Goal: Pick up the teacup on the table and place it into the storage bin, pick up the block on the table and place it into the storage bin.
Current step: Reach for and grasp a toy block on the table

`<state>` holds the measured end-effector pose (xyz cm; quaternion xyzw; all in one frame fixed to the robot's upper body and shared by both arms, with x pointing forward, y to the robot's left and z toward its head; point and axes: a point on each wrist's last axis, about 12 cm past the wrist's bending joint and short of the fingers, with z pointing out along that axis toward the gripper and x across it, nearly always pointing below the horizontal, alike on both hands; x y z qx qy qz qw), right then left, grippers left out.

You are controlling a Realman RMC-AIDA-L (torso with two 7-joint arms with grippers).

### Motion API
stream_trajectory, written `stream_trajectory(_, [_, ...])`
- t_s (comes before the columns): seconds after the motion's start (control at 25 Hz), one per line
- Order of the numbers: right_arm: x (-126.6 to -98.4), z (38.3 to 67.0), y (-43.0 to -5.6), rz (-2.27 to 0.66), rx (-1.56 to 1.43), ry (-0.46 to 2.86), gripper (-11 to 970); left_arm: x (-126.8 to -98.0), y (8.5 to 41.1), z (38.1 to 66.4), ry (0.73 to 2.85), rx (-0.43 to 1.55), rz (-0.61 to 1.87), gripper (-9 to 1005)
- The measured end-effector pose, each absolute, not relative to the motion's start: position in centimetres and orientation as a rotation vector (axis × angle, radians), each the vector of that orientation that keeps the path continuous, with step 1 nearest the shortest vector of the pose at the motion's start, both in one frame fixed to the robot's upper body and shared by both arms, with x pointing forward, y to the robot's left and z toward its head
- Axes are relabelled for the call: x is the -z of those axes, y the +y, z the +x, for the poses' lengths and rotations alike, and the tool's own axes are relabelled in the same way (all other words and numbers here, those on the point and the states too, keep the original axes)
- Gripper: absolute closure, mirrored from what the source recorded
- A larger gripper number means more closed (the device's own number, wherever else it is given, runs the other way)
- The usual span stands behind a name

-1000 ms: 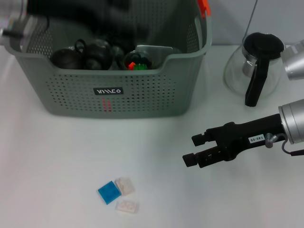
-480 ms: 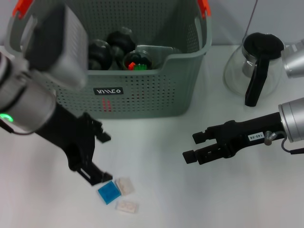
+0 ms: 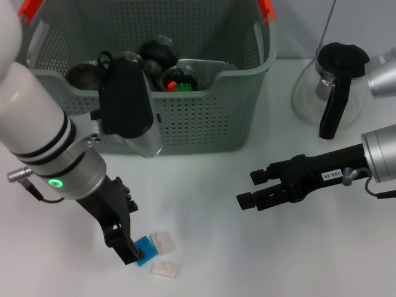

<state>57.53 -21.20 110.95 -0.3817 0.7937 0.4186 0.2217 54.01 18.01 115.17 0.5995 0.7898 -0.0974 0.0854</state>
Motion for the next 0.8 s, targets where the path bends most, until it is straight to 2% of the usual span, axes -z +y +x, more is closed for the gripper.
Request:
stream_trajectory(0.36, [-111.0,57.6,-21.1,-1.055,-1.154,2.192,29,-113.0,17.1,53.7,2.398,0.292,1.809,79])
stream_trajectory(0.8, [-111.0,57.7,-21.0,-1.054,-1.153,2.191,28,-111.4,16.4,54.0,2.373,0.231,1.837,135])
